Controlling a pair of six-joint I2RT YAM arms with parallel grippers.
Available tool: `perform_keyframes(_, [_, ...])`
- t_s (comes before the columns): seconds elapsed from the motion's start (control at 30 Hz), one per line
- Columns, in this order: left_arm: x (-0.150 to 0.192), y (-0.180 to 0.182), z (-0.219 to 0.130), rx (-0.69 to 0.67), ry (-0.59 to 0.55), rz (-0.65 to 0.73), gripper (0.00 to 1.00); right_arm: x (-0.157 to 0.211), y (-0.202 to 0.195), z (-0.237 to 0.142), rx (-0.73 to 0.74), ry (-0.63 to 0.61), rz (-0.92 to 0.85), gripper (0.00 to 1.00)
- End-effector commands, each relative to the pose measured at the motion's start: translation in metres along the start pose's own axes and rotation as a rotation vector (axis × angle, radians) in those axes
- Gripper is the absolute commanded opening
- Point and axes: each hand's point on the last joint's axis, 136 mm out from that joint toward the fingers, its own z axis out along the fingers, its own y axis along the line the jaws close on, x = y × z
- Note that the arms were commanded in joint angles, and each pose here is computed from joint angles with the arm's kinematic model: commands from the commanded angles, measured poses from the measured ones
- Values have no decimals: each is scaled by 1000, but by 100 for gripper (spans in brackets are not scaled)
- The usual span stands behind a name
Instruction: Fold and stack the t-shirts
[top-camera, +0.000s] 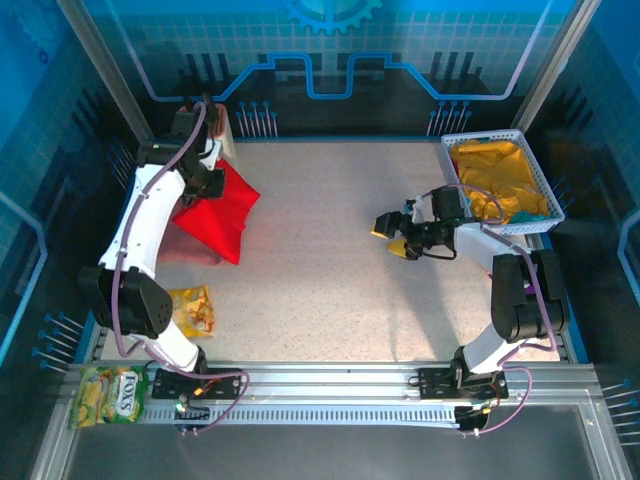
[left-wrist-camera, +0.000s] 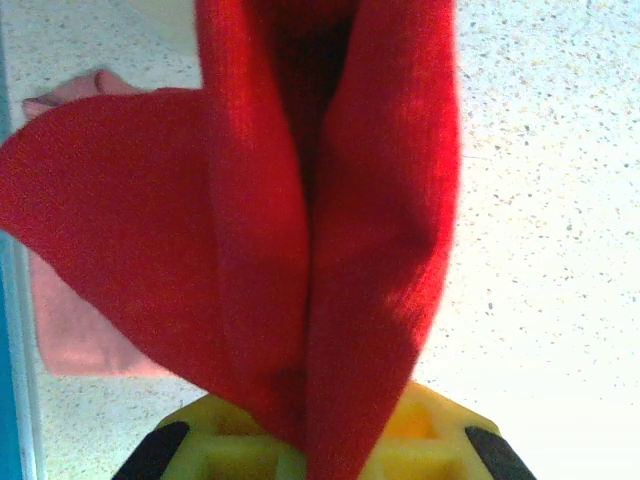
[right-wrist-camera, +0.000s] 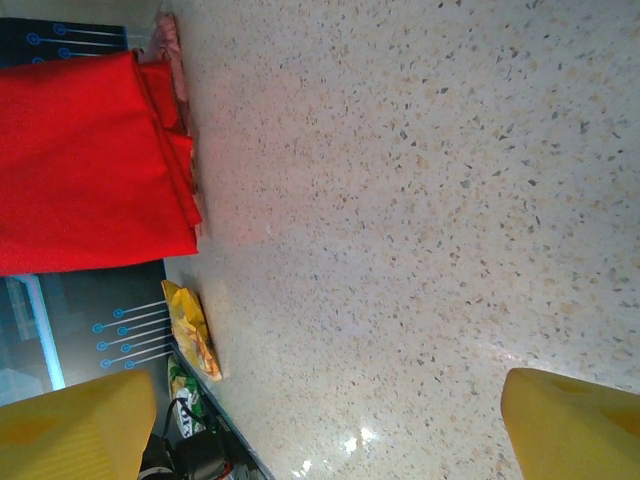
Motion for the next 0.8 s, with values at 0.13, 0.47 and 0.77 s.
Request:
perform_keyframes(0.13, [0,22,-21,-42,-16,5,0,4,4,9,2,39,6,90])
perform_keyframes(0.47, [-2,43,-20,-80,-21,-9,0,6,8,16,10,60,2,89])
perform_keyframes(0.77, [-13,83,-5,-156,-67,-40,0,17,7,34,19,111,-3,89])
